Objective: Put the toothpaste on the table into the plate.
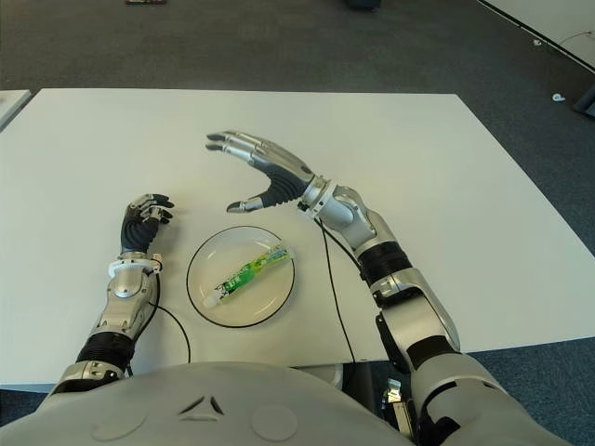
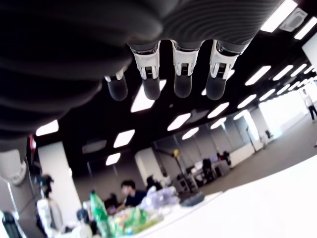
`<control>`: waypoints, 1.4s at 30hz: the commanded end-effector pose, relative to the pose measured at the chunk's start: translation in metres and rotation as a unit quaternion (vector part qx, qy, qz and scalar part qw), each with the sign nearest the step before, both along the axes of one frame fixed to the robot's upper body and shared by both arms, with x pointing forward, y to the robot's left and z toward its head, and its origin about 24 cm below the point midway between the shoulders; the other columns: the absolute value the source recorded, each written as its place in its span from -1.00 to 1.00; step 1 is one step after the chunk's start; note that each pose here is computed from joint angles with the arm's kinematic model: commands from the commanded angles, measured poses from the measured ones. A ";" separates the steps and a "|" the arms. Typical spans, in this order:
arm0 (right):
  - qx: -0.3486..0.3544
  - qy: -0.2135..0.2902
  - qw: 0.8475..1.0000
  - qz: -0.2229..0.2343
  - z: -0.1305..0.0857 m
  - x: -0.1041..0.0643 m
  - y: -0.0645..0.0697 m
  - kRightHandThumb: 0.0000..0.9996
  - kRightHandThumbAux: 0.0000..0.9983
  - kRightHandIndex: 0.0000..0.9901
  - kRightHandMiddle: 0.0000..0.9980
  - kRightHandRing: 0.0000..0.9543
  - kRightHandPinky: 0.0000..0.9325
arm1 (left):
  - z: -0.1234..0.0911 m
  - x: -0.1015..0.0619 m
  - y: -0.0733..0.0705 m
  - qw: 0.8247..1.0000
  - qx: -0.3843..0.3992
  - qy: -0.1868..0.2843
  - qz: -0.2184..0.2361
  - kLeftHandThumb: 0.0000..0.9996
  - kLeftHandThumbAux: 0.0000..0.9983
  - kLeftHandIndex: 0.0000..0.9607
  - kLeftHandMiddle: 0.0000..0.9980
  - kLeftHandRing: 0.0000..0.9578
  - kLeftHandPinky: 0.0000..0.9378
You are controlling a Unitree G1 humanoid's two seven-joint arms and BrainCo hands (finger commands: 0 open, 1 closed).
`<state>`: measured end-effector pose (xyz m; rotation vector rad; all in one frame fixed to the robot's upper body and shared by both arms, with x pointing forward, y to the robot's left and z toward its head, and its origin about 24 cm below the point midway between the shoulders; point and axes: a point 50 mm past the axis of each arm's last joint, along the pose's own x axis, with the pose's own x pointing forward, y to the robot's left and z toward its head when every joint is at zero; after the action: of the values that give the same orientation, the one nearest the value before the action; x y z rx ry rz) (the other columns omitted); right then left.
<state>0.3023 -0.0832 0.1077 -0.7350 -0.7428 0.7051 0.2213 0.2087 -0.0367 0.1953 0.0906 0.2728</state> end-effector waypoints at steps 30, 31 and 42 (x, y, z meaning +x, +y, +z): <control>0.335 0.067 0.882 -0.324 -0.069 -0.024 -0.059 0.40 0.46 -0.13 0.36 0.38 0.39 | -0.012 0.000 0.004 1.000 -0.013 0.020 -0.007 0.67 0.36 -0.13 -0.05 0.16 0.12; 0.346 0.078 0.875 -0.331 -0.074 -0.027 -0.061 0.40 0.46 -0.13 0.35 0.37 0.38 | -0.013 0.000 0.003 1.000 -0.013 0.020 -0.008 0.67 0.36 -0.13 -0.05 0.16 0.12; 0.368 0.119 0.840 -0.381 -0.097 -0.036 -0.067 0.40 0.46 -0.13 0.33 0.39 0.42 | -0.012 0.003 0.003 1.000 -0.008 0.014 -0.013 0.67 0.36 -0.13 -0.05 0.18 0.13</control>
<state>0.2658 -0.1503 0.0137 -0.1836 -0.3956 -0.2098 0.2302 0.2121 -0.0384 0.1868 0.0571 0.2512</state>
